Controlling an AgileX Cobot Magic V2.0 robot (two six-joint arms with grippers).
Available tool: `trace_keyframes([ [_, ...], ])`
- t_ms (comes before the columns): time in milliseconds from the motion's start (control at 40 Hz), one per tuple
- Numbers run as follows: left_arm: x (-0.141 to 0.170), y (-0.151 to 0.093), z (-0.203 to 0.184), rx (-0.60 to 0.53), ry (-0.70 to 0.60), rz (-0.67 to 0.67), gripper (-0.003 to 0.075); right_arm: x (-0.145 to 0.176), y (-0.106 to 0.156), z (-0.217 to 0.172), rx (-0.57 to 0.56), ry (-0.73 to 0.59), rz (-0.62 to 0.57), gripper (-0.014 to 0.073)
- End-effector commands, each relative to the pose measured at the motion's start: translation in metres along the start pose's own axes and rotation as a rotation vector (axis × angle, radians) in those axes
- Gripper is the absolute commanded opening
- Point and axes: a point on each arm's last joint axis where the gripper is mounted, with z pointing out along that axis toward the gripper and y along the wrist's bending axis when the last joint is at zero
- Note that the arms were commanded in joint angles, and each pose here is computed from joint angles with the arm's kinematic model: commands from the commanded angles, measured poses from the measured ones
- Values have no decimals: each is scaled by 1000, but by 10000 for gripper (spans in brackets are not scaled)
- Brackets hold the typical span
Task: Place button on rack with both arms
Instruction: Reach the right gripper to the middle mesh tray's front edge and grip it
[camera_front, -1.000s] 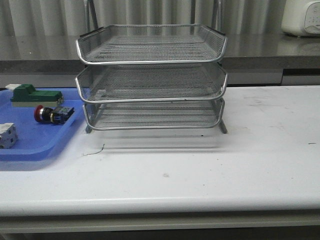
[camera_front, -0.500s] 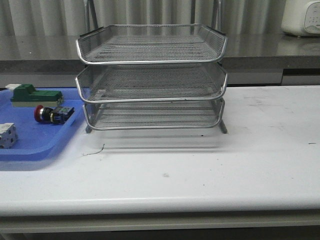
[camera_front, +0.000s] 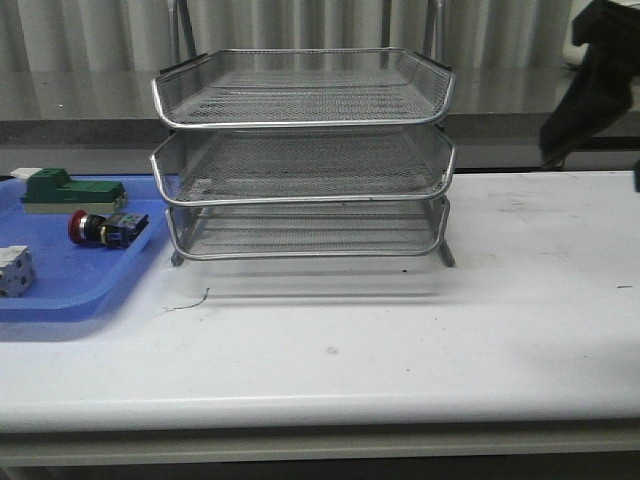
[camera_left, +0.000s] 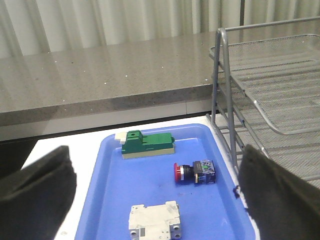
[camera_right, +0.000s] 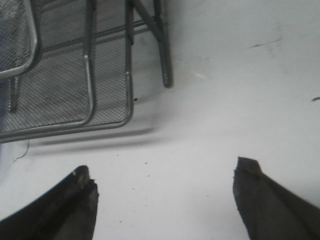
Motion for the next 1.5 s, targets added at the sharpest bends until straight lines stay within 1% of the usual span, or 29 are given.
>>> trace_keyframes([
  [0,-21,2,-1,-4,-119,-10,629,-16,14,7,-91,-37,7,566],
  [125,-21,2,-1,-4,-119,-10,629,-18,24,24,-229,8,41,536],
  [200,-21,2,-1,-4,-119,-10,629,-20,27,33,-285,-6,60,536],
  [225,-21,2,-1,-4,-119,-10,629,-21,27,36,-297,-11,81,536],
  [325,-21,2,-1,-4,-119,-10,629,-23,26,45,-321,-28,104,534],
  [375,-21,2,-1,-4,-119,-10,629,-24,26,50,-334,-26,118,519],
  [475,-21,2,-1,-4,-119,-10,629,-27,28,60,-362,-5,134,459],
  [575,-21,2,-1,-4,-119,-10,629,-32,28,70,-365,5,139,419],
  [725,-21,2,-1,-4,-119,-10,629,-36,26,80,-356,6,149,419],
  [800,-21,2,-1,-4,-119,-10,629,-38,26,85,-355,5,159,399],
  [975,-21,2,-1,-4,-119,-10,629,-40,25,93,-360,17,167,289],
  [1250,-21,2,-1,-4,-119,-10,629,-39,26,94,-364,20,167,60],
  [1325,-21,2,-1,-4,-119,-10,629,-39,26,93,-371,23,166,42],
  [1475,-21,2,-1,-4,-119,-10,629,-38,28,93,-391,34,162,43],
])
